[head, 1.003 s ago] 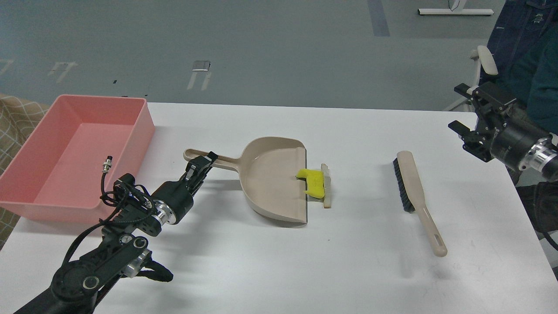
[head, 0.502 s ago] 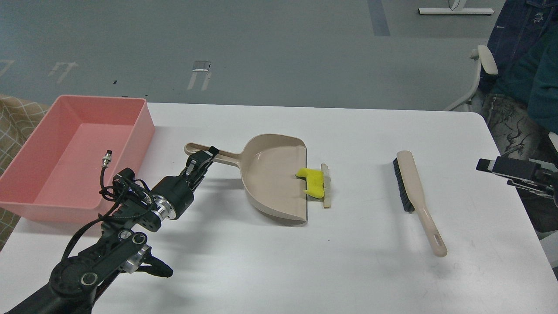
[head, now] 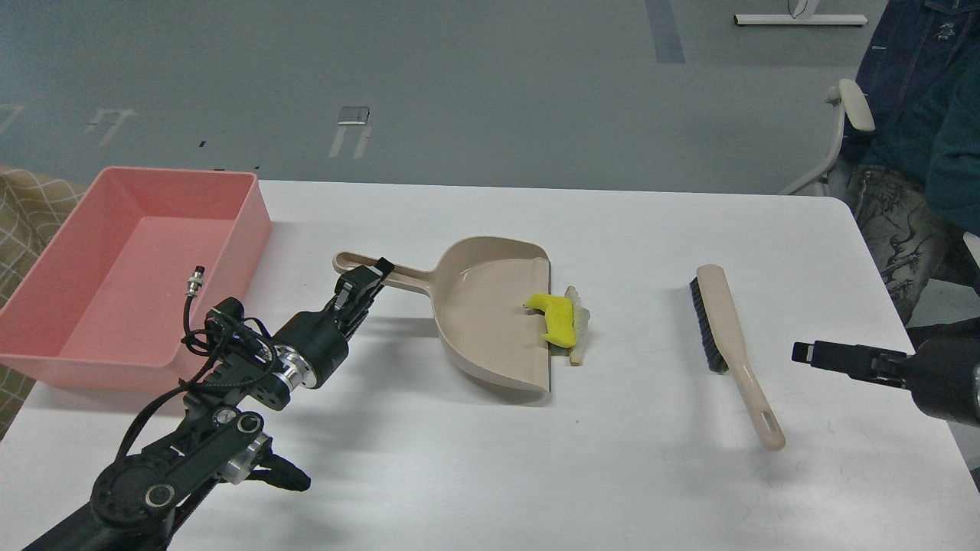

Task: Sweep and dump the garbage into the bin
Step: 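Move the right gripper down to the brush handle and grasp it, then sweep the yellow sponge into the dustpan with the brush in the right gripper, then lift the dustpan with the left gripper over the pink bin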

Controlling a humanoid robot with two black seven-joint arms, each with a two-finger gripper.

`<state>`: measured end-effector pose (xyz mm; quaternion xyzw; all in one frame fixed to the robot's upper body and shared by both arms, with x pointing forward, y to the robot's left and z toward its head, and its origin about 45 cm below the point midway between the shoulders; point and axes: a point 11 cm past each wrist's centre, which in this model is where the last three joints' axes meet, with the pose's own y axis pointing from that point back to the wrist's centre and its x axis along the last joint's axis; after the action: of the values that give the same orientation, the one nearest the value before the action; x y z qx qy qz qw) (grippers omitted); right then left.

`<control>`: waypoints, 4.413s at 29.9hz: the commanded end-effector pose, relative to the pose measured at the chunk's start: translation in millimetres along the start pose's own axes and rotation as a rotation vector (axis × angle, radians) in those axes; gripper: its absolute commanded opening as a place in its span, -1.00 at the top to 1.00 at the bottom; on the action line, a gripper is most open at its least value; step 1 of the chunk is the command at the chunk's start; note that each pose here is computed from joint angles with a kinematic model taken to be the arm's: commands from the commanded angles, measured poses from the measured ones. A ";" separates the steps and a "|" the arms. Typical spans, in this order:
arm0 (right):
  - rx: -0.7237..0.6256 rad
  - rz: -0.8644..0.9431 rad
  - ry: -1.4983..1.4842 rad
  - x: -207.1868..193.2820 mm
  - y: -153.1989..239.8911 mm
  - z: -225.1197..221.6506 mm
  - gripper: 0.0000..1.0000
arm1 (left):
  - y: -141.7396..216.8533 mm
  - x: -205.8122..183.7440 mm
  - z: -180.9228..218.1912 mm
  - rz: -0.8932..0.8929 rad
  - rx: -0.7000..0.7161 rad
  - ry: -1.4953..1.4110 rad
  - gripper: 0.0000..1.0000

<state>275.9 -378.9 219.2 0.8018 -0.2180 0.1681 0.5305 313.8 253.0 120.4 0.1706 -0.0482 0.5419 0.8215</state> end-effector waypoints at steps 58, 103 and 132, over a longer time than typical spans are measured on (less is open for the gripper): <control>0.067 -0.095 0.032 -46.1 -52.7 -42.8 1.00 | 6.9 8.5 -6.0 0.003 0.014 -0.018 1.00; 0.450 -0.162 0.119 -52.3 -109.0 -215.5 1.00 | 13.1 11.7 -12.1 0.007 0.027 -0.020 1.00; 0.130 -0.020 -0.075 0.2 -42.7 -63.0 1.00 | 14.8 77.8 25.0 0.210 -0.098 0.268 1.00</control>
<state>307.2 -302.5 223.5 0.8395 -0.2236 0.1672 0.4661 328.9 308.2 150.1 0.0683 0.0247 0.6321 0.7715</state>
